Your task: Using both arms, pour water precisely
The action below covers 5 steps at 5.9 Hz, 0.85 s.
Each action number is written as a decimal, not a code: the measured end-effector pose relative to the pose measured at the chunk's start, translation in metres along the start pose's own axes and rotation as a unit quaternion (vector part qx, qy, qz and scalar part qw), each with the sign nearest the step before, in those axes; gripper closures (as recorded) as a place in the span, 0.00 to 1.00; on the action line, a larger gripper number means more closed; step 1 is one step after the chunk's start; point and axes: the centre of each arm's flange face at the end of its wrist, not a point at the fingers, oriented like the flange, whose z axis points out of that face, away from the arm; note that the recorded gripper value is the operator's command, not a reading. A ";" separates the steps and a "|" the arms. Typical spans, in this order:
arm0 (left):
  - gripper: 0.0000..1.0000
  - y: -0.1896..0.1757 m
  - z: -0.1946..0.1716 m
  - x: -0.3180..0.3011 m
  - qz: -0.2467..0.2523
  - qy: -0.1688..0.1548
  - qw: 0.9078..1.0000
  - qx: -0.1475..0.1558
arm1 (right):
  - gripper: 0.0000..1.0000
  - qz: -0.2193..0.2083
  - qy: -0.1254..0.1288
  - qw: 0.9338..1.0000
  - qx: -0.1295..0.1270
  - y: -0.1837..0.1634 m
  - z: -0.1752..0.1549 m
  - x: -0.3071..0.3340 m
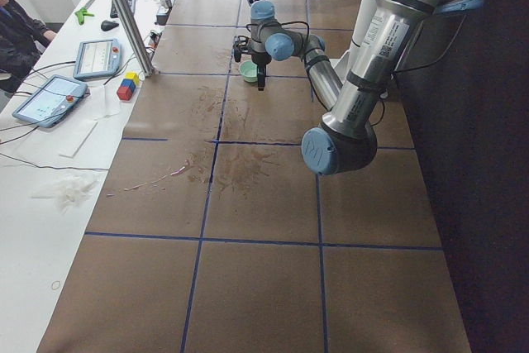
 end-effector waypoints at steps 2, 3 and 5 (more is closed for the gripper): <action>0.00 0.000 0.001 0.000 0.000 -0.001 1.000 0.000 | 0.20 0.000 0.000 1.000 0.000 0.000 0.000 0.000; 0.00 0.000 0.001 0.000 0.000 -0.001 1.000 0.000 | 0.19 0.001 0.001 1.000 0.002 0.000 0.000 0.000; 0.00 0.000 0.001 0.000 -0.001 -0.001 1.000 -0.001 | 0.01 0.001 0.003 1.000 0.005 -0.001 0.000 0.000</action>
